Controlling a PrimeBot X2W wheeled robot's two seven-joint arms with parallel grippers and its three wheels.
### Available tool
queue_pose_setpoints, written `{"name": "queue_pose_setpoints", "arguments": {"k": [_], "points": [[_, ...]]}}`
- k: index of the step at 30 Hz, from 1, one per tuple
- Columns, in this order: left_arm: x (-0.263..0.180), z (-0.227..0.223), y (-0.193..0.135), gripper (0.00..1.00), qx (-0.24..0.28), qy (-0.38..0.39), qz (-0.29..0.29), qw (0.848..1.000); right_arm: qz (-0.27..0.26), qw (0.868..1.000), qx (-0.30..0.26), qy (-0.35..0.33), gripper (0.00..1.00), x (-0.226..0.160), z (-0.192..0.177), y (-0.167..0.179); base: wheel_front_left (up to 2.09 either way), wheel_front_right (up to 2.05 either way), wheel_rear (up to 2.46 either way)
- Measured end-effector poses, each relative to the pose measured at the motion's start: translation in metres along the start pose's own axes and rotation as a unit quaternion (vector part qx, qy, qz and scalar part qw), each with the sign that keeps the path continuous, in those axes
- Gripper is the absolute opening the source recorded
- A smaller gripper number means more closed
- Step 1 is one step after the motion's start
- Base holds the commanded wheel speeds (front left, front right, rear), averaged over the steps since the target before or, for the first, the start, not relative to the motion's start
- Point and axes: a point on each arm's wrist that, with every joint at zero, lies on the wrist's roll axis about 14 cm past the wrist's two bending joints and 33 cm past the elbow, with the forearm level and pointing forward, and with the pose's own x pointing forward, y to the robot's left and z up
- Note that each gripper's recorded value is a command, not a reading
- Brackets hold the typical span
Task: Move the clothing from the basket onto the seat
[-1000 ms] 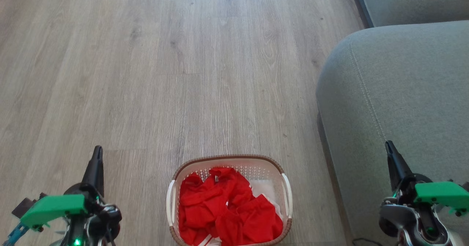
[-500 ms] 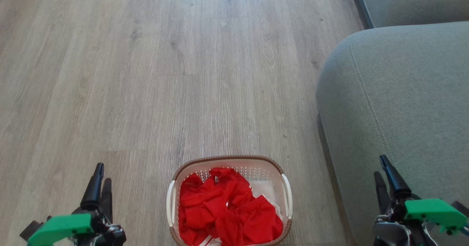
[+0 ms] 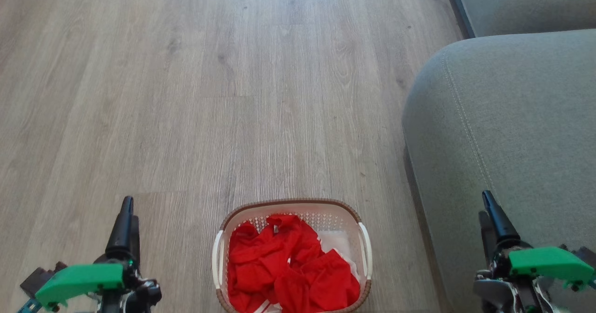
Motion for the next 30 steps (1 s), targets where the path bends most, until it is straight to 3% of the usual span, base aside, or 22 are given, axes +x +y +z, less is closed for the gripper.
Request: {"name": "queue_pose_setpoints", "arguments": {"k": [14,30], "points": [[0.001,-0.004,-0.019,1.0,0.106,-0.003,-0.02,0.994,0.034,0.994,-0.108,0.006,1.0,0.003,-0.009,0.022,0.0,0.0,0.0],[-0.009,-0.014,-0.012,1.0,0.253,-0.001,-0.006,0.967,0.043,0.973,-0.225,0.01,1.0,-0.003,-0.018,0.024,0.0,0.0,0.0]]}}
